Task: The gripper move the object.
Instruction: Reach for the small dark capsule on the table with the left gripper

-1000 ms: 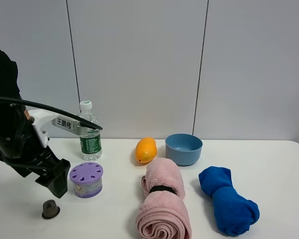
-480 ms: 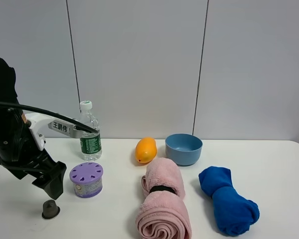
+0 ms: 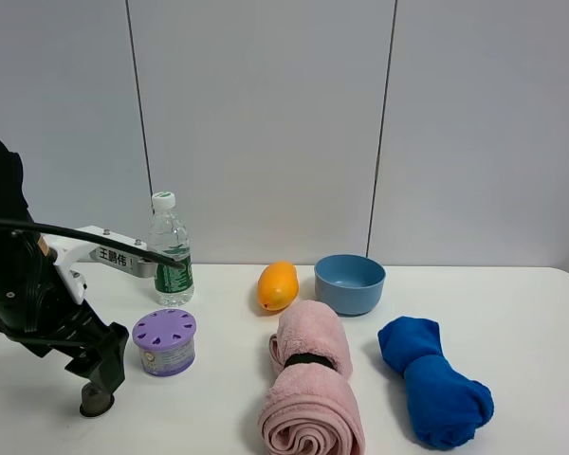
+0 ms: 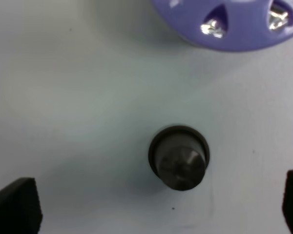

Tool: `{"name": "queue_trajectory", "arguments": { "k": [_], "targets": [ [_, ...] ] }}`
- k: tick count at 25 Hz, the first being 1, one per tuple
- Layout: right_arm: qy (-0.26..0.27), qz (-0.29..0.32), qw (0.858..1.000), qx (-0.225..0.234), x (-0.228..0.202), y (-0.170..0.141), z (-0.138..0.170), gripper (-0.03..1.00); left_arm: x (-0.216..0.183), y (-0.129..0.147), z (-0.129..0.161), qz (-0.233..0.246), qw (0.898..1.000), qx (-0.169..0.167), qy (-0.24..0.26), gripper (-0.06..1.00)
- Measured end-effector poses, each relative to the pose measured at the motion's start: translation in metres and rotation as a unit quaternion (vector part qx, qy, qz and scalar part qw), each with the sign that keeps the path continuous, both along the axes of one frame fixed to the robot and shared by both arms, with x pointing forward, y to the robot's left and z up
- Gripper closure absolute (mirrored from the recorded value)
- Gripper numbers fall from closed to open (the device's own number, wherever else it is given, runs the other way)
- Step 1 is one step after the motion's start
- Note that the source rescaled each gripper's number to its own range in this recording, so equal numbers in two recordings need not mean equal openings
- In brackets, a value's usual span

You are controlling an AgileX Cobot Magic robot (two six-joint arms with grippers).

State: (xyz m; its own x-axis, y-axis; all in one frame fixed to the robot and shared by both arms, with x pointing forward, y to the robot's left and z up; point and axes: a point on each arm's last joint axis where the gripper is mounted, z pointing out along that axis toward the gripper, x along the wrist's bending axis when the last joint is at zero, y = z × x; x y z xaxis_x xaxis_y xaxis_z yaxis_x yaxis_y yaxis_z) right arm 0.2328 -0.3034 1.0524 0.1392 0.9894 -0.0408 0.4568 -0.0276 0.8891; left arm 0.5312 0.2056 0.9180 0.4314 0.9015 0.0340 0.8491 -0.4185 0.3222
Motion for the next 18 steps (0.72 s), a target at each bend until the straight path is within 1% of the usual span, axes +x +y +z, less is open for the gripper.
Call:
{"name": "queue_trajectory", "arguments": {
  "k": [3, 9, 12, 15, 18],
  "targets": [
    [0.000, 0.000, 1.000, 0.000, 0.000, 0.000, 0.000, -0.03, 0.000, 0.000, -0.004, 0.000, 1.000, 0.001, 0.005, -0.06],
    [0.000, 0.000, 1.000, 0.000, 0.000, 0.000, 0.000, -0.03, 0.001, 0.000, -0.020, 0.000, 1.000, 0.009, 0.027, -0.06],
    [0.000, 0.000, 1.000, 0.000, 0.000, 0.000, 0.000, -0.03, 0.004, -0.001, -0.026, 0.001, 1.000, 0.008, 0.023, -0.06],
    [0.000, 0.000, 1.000, 0.000, 0.000, 0.000, 0.000, -0.03, 0.006, -0.002, -0.026, 0.001, 1.000, 0.004, 0.010, -0.06],
    [0.000, 0.000, 1.000, 0.000, 0.000, 0.000, 0.000, -0.03, 0.007, -0.001, -0.027, 0.002, 1.000, 0.003, 0.008, -0.06]
  ]
}}
